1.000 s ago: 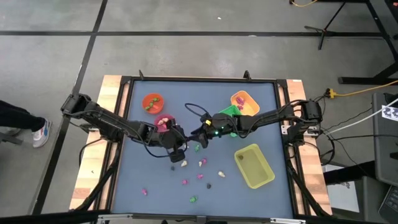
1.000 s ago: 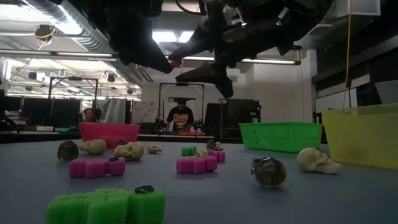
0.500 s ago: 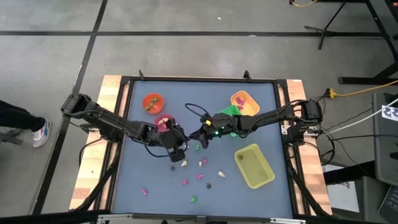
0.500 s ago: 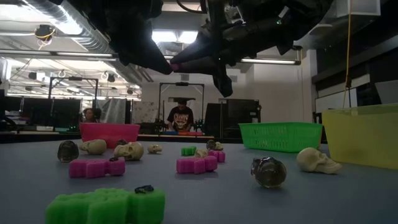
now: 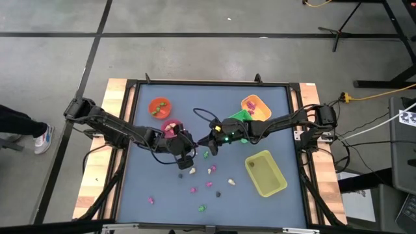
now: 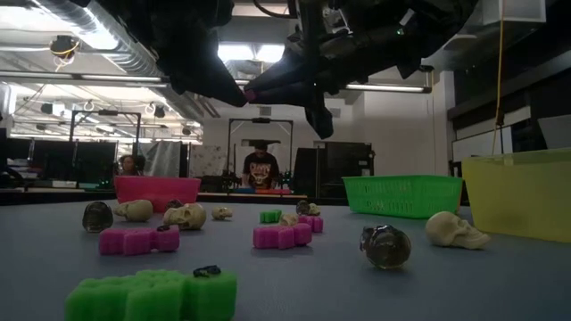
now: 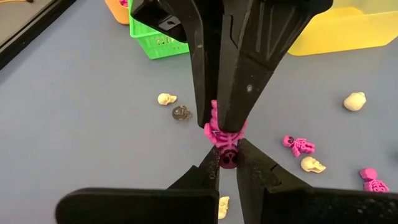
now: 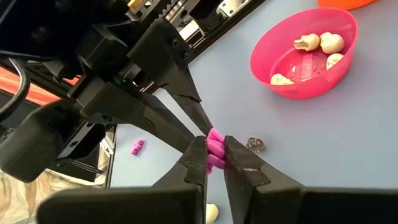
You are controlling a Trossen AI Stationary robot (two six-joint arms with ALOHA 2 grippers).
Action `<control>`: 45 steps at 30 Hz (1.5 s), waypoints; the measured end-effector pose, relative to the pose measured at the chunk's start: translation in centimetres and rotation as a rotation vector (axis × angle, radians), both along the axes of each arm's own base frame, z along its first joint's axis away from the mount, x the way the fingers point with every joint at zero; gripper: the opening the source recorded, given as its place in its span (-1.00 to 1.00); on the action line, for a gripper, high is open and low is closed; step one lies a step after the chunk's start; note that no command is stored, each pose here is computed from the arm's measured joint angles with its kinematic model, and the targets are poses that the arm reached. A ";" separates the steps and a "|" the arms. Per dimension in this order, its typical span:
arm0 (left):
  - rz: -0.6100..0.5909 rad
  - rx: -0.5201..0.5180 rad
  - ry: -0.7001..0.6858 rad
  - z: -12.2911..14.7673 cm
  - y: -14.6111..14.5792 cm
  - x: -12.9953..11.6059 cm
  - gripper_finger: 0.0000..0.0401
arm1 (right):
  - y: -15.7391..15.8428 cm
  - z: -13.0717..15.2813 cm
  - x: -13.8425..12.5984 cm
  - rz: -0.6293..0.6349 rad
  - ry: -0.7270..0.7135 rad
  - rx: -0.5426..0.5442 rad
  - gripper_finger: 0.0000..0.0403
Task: Sort Halloween decoration
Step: Put the pink skeleton toy into the yellow bin
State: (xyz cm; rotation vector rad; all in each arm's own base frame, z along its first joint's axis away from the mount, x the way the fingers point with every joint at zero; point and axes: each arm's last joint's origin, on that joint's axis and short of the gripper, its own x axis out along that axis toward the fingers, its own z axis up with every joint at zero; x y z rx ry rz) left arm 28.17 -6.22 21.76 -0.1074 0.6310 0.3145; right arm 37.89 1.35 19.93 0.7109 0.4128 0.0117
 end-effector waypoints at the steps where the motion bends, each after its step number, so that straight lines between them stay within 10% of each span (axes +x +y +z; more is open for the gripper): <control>1: -0.001 -0.001 0.000 0.0 0.0 0.0 -0.93 | 0.0 0.0 0.0 0.001 0.000 -0.003 -0.85; 16: -0.008 0.002 0.035 -0.2 0.0 -0.2 -0.31 | -3.2 -0.2 -0.6 -0.009 0.067 -0.054 -0.86; 45: -0.006 0.005 0.048 -0.3 0.0 -0.3 -0.28 | -12.7 3.4 -14.7 -0.453 0.953 -0.425 -0.84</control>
